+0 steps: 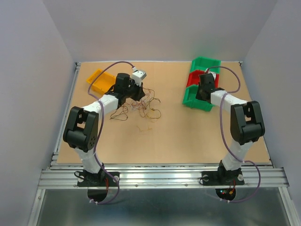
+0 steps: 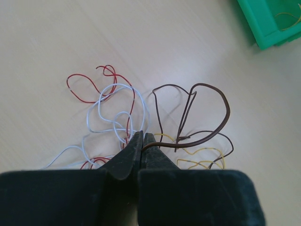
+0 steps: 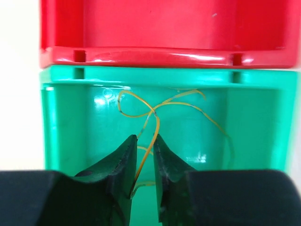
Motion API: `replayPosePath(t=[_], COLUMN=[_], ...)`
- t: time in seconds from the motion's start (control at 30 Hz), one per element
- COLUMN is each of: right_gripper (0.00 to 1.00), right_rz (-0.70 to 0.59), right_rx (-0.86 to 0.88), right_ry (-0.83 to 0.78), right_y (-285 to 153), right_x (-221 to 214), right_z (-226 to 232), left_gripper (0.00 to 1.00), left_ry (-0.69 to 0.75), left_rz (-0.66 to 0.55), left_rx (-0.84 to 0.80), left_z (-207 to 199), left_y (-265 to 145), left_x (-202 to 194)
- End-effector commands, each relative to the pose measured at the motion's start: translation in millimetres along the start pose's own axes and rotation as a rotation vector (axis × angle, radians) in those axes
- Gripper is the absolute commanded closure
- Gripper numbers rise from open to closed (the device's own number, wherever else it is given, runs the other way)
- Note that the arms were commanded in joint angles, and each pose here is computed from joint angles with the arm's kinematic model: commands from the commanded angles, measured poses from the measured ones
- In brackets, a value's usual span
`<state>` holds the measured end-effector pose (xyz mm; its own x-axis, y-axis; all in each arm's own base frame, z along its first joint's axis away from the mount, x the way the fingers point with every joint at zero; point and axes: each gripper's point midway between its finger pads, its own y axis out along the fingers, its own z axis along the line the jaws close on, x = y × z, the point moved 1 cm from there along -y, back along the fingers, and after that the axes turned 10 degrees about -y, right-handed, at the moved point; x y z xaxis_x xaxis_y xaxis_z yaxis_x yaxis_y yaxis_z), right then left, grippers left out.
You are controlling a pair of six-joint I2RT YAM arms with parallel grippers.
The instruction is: Untangle the cables
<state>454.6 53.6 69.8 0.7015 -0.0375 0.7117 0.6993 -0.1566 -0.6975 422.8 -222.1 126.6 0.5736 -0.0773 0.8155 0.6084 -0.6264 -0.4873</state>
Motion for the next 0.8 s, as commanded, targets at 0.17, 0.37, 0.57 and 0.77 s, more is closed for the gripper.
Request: replayPosePath(t=[0.17,0.37,0.57,0.77], right_gripper=[0.66,0.48,0.36,0.35], right_rz=[-0.254,-0.335,-0.456,-0.681], right_rx=[-0.020,0.036,0.508,0.924], right_ry=[0.083,0.034,-0.162,-0.313], right_y=[-77,-110,-147,-209], right_x=[55,59,52,31], right_z=[-19,2,81,139], left_gripper=[1.00,1.00,1.00,1.00], left_ry=[0.116,0.154,0.195,0.198], left_rz=[-0.106,-0.113,-0.115,-0.099], left_rx=[-0.100,-0.121,-0.159,-0.212], left_z=[-36,-49,-62,-74], left_y=[-24,-27,-30,-32], left_x=[29,27,24,23])
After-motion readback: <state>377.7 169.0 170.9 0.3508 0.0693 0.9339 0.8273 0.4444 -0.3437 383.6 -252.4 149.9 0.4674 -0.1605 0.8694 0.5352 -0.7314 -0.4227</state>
